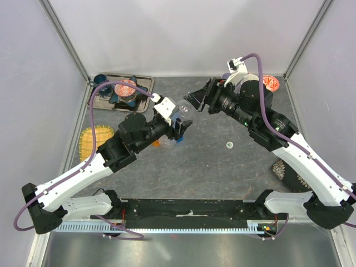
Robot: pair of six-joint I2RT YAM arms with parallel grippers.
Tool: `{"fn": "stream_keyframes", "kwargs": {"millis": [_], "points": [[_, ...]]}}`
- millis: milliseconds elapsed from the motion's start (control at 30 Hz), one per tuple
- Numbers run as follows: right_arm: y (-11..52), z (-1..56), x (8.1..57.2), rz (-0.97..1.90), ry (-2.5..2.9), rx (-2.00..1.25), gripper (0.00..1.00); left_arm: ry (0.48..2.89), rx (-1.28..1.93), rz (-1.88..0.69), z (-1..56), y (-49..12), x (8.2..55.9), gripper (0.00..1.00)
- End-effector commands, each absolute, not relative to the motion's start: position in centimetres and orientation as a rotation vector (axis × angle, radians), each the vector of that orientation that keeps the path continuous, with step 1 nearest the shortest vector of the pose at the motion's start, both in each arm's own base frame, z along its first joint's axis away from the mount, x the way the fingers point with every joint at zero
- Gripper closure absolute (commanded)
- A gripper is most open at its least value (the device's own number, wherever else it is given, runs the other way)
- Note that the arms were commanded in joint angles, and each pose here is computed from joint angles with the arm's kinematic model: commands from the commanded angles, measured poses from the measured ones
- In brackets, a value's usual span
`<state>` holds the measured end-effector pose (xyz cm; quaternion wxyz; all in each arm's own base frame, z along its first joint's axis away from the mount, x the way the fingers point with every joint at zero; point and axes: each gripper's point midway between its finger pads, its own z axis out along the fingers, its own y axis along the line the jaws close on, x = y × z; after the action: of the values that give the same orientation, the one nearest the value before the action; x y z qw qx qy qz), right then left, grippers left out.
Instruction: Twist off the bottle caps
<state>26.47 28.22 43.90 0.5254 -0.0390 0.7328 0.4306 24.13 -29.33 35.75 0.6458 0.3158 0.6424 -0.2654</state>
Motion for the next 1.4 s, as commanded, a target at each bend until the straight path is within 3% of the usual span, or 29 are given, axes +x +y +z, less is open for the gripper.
{"fn": "stream_keyframes", "kwargs": {"millis": [0, 367, 500, 667, 700, 867, 967, 1200, 1367], "points": [[27.7, 45.8, 26.4, 1.037, 1.710, -0.066, 0.26, 1.400, 0.690, -0.541, 37.6, -28.2, 24.4, 0.61], [28.5, 45.1, 26.6, 1.046, 1.723, -0.087, 0.50, 1.400, 0.698, -0.545, 37.4, -28.3, 24.1, 0.62], [28.8, 44.5, 26.5, 1.056, 1.733, -0.102, 0.70, 1.397, 0.701, -0.551, 37.4, -28.4, 24.0, 0.62], [30.2, 44.1, 25.1, 1.125, 1.713, -0.241, 0.83, 1.374, 0.721, -0.576, 37.8, -28.5, 23.4, 0.60], [30.3, 43.6, 25.1, 1.118, 1.722, -0.253, 1.00, 1.375, 0.726, -0.579, 37.6, -28.5, 23.3, 0.60], [29.9, 42.9, 24.3, 1.076, 1.696, -0.360, 1.00, 1.330, 0.765, -0.668, 38.4, -28.7, 21.5, 0.64], [29.9, 43.2, 22.9, 1.101, 1.663, -0.457, 1.00, 1.247, 0.880, -0.850, 39.6, -29.8, 18.1, 0.66], [29.9, 45.6, 16.2, 1.280, 1.374, -0.786, 1.00, 1.131, 1.169, -1.385, 42.1, -30.2, 9.9, 0.67], [28.7, 47.4, 11.6, 1.363, 1.191, -0.957, 1.00, 0.983, 1.296, -1.545, 43.8, -28.7, 7.2, 0.67]]}}
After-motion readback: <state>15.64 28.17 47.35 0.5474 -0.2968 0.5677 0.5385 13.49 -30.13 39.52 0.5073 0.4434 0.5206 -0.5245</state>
